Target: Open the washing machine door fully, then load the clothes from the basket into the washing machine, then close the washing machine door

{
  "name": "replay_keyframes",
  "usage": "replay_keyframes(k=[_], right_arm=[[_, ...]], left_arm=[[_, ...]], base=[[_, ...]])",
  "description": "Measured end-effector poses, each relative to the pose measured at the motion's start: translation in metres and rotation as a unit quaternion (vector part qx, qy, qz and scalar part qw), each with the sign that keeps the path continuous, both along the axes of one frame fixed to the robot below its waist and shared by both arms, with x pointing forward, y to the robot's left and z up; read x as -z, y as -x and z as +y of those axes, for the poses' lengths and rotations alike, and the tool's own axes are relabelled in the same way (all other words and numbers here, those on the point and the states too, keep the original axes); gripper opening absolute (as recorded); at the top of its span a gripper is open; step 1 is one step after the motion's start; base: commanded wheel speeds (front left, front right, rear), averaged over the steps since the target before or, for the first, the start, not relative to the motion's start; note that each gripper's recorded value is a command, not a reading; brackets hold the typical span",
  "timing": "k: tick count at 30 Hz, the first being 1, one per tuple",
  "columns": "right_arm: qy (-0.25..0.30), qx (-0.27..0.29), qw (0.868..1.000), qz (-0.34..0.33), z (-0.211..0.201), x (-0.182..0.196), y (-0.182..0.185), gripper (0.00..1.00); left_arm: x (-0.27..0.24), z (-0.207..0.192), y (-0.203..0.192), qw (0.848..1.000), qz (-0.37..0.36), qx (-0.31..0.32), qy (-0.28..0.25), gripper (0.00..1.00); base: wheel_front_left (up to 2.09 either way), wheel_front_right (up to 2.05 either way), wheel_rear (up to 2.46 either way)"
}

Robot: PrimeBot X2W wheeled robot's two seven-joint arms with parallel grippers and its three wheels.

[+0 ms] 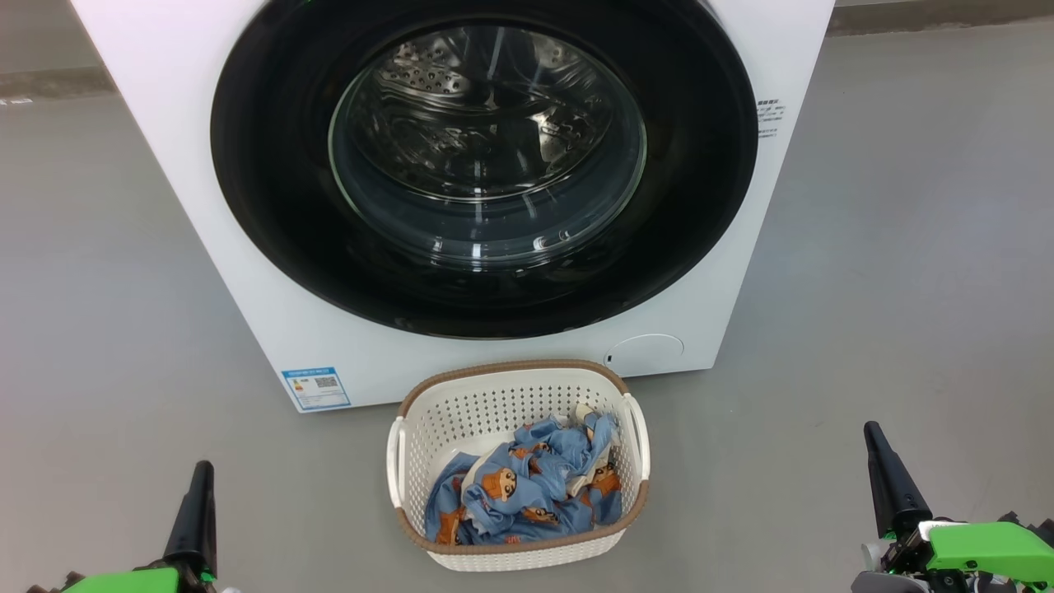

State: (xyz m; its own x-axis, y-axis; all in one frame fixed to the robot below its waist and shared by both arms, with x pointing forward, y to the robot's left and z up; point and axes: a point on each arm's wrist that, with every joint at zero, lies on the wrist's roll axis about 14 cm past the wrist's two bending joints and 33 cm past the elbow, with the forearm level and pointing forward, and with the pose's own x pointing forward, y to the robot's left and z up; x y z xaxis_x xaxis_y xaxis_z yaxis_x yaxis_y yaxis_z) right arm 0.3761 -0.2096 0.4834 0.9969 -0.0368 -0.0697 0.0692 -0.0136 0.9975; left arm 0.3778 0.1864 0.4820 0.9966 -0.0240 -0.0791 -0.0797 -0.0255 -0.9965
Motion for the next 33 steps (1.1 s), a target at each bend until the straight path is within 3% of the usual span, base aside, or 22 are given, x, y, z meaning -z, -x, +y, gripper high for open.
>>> replay_keyframes(k=[8,9,16,33], right_arm=[[0.0,0.0,1.0,0.0,0.0,0.0,0.0,0.0],[0.0,0.0,1.0,0.001,0.0,0.001,0.0,1.0],[-0.014,0.005,0.998,0.067,0.003,0.044,0.023,1.0],[-0.006,0.018,0.998,0.054,0.003,0.036,0.019,1.0]], left_arm=[[0.0,0.0,0.0,1.0,0.0,0.0,-0.002,0.0],[0.001,0.0,0.0,1.0,0.001,0.0,-0.001,1.0],[0.042,-0.012,0.023,0.998,0.066,0.003,0.017,1.0],[0.042,-0.012,0.023,0.998,0.066,-0.01,0.012,1.0]], base=[[0.0,0.0,0.0],[0.0,0.0,0.0],[0.0,0.0,0.0],[0.0,0.0,0.0]])
